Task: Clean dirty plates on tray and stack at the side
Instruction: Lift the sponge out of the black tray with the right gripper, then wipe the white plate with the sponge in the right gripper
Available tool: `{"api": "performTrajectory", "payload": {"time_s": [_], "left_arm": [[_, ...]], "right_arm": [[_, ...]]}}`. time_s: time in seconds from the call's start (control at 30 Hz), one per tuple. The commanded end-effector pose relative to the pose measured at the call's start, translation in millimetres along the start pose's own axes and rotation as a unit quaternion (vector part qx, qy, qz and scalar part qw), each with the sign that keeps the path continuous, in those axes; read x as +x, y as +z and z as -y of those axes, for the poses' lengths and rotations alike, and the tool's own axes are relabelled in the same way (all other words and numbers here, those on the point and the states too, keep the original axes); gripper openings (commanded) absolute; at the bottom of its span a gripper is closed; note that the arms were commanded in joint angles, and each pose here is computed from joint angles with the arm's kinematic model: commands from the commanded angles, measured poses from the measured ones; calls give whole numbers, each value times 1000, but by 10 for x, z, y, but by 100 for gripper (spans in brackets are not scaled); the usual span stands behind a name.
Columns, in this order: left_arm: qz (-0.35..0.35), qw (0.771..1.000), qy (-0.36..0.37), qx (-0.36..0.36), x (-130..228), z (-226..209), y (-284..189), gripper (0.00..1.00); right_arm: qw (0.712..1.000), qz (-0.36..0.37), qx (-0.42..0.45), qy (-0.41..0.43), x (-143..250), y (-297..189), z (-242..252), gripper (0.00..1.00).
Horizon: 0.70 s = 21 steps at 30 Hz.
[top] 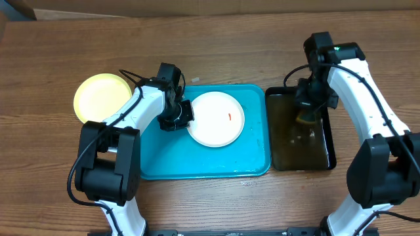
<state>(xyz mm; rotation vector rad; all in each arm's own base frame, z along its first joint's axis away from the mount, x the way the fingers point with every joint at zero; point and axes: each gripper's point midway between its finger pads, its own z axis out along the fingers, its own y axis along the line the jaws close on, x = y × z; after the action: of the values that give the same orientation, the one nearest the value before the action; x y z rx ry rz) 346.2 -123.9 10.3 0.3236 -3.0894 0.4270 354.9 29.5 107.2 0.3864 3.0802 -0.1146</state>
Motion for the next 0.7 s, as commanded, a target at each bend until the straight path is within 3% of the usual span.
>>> {"api": "performTrajectory", "payload": {"time_s": [0.0, 0.03, 0.1, 0.27, 0.37, 0.6, 0.67], "left_arm": [[-3, 1000, 3, -2, 17, 9, 31, 7], [-3, 1000, 3, -2, 18, 9, 31, 7], [-3, 1000, 4, -2, 16, 9, 31, 7], [0, 1000, 4, 0, 3, 16, 31, 5], [0, 1000, 4, 1, -2, 19, 31, 4], [0, 1000, 4, 0, -1, 18, 31, 4], [0, 1000, 4, 0, 0, 19, 32, 5]], "right_arm": [[999, 16, 38, 29, -20, -45, 118, 4], [998, 15, 31, 46, -21, -43, 105, 4], [997, -7, -62, -41, 51, -52, -252, 4], [993, -4, -94, -65, 76, -79, -457, 4], [982, -10, -163, -92, 162, -154, -828, 4], [965, 45, -184, -179, 273, -253, -1496, 4], [961, 98, -143, -215, 258, -272, -1686, 4]]}}
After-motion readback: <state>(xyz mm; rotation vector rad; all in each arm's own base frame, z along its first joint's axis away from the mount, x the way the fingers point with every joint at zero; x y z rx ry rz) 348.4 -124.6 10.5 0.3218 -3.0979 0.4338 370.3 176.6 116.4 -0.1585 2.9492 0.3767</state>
